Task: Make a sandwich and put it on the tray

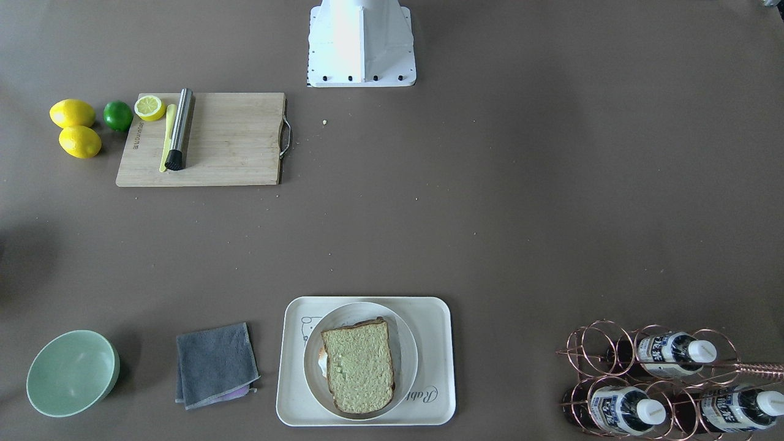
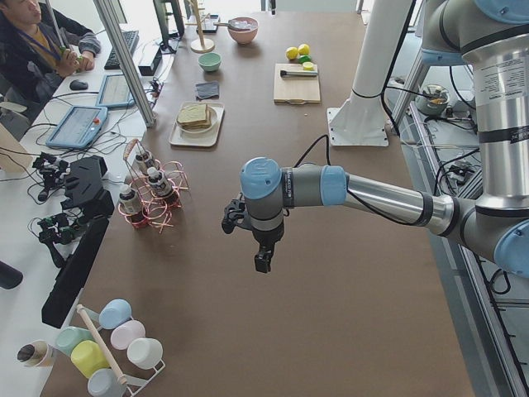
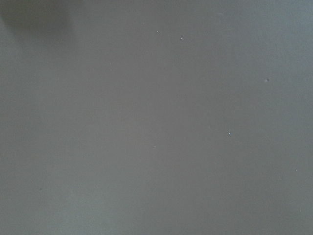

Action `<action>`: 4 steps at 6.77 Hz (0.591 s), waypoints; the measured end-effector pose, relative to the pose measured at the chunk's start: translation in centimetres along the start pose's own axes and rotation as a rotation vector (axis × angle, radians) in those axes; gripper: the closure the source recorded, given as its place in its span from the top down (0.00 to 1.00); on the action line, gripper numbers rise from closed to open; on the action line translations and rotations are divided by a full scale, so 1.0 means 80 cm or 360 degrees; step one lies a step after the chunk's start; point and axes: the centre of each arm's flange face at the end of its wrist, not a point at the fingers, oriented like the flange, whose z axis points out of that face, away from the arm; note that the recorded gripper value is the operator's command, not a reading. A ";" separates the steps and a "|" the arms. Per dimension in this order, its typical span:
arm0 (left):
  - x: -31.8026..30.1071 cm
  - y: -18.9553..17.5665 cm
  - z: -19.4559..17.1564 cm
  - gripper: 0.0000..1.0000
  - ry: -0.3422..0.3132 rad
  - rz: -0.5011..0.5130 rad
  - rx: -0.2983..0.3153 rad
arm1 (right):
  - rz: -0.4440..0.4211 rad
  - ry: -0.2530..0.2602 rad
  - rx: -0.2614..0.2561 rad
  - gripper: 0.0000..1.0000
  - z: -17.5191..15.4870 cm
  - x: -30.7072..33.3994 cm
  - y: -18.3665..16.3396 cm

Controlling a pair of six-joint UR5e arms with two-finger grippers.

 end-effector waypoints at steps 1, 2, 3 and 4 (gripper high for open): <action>0.000 0.000 0.000 0.98 0.0001 0.0002 0.0000 | 0.0001 0.0002 -0.0001 1.00 0.000 0.001 0.000; 0.001 0.000 0.000 0.98 0.0001 0.0004 0.0000 | 0.0001 0.0003 -0.0003 1.00 0.001 0.001 0.001; 0.001 0.000 0.000 0.98 0.0001 0.0003 0.0001 | 0.0002 0.0004 -0.0005 1.00 0.002 0.002 0.002; 0.001 -0.001 0.000 0.98 0.0001 0.0002 0.0001 | 0.0004 0.0005 -0.0007 1.00 0.002 0.002 0.003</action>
